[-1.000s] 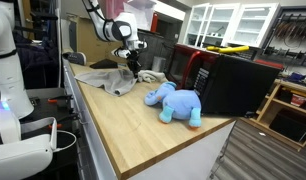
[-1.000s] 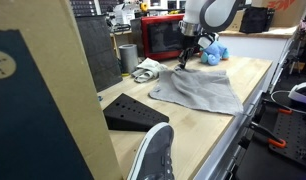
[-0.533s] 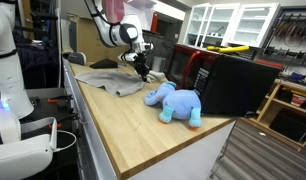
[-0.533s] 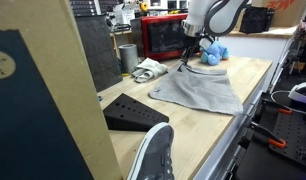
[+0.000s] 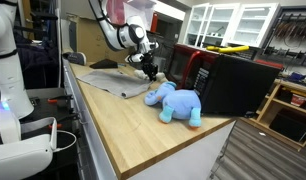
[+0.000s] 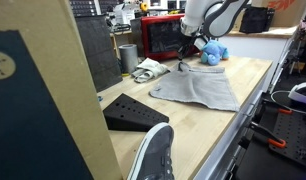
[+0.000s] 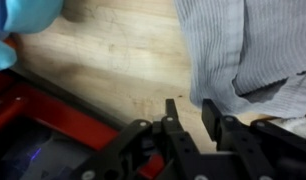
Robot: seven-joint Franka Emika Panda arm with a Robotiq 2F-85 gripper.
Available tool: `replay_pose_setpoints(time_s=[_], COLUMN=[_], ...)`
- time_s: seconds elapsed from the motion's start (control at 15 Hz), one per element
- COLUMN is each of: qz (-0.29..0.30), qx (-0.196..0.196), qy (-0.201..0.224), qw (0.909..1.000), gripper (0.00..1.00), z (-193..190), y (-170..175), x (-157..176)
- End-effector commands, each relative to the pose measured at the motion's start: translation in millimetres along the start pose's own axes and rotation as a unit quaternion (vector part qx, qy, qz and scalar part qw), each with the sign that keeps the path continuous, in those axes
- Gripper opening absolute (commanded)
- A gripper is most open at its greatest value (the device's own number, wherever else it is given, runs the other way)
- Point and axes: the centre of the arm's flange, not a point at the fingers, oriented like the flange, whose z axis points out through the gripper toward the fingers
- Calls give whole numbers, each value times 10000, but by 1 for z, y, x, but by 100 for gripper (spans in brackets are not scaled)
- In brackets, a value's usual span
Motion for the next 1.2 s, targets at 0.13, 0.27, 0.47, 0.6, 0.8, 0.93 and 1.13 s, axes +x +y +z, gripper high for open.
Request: replay_pose_setpoints(time_s=[0.13,0.27,0.47,0.6,0.8,0.93,1.13], qz=[181,78,-32,-42,-158,-387,-395], qx=[289,671,884,868,929,1015,904], qy=[-293,-792,-1328,-1504,-1697,-1820,-2026], qw=[9990,9946,9872,9848,9810,9773,9743], gripper=[80,95,100,100,100,100,66], z=[-34,-53,-74,-93,-105,-94,-61], y=[-3,-4,4,23,41,30,9], x=[3,-11,-26,-25,-33,-48,-70])
